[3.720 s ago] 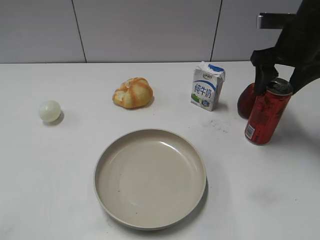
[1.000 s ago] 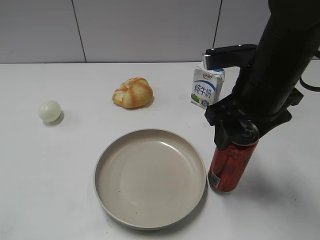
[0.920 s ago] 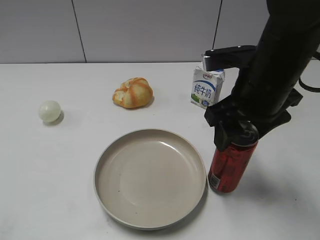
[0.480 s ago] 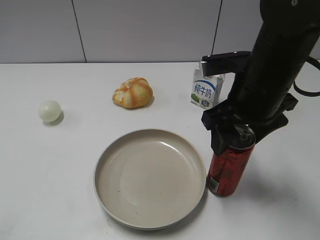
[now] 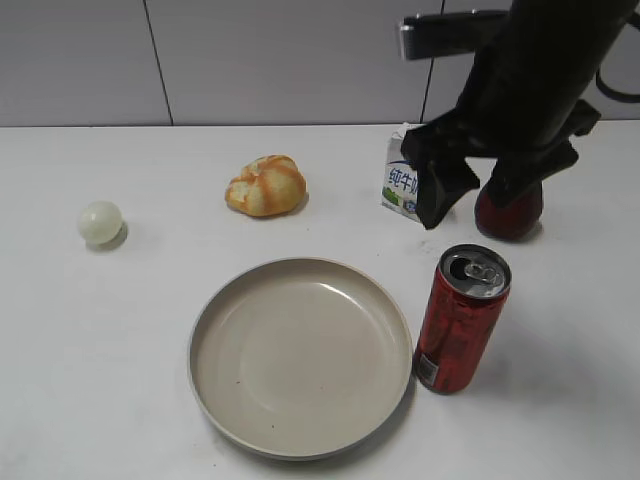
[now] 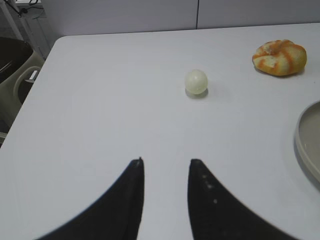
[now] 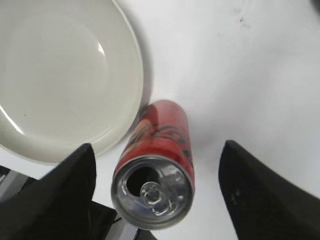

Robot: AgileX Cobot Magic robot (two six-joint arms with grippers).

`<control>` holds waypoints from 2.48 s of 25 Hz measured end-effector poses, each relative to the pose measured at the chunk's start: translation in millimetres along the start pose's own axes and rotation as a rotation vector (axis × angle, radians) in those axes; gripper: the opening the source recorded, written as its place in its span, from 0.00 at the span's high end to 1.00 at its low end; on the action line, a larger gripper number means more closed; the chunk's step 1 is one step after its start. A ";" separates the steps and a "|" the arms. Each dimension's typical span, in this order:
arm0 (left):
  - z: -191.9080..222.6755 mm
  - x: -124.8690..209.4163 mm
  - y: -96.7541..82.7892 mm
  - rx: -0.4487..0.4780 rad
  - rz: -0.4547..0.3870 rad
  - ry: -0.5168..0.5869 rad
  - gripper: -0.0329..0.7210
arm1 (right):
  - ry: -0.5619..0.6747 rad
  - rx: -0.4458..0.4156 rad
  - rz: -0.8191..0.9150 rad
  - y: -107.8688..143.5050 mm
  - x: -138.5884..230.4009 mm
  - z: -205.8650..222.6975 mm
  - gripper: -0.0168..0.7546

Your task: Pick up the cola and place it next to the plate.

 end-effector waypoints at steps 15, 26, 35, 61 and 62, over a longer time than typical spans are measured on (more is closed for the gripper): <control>0.0 0.0 0.0 0.000 0.000 0.000 0.64 | -0.182 0.130 0.277 -140.9 -38.9 -55.1 0.19; 0.0 0.0 0.0 0.000 0.000 0.000 0.64 | -0.141 0.164 0.335 -166.2 -32.2 -52.7 0.20; 0.0 0.0 0.0 0.000 0.000 0.000 0.64 | -0.099 0.156 0.341 -148.6 48.4 -64.1 0.21; 0.0 0.0 0.0 0.000 0.000 0.000 0.64 | -0.502 0.135 0.314 -111.0 251.0 -48.5 0.21; 0.0 0.0 0.0 0.000 0.000 0.000 0.64 | -0.547 0.135 0.309 -109.5 256.1 -52.4 0.21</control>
Point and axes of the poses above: a point on each arm's last joint axis where the gripper is mounted, z pointing out along that axis toward the gripper, y along the wrist's bending axis when the last joint is at zero, x = y × z, the point moved 2 cm from there along z, pointing out along that axis toward the gripper, and after that the axes turned 7 degrees about z, right-handed, at the moved point
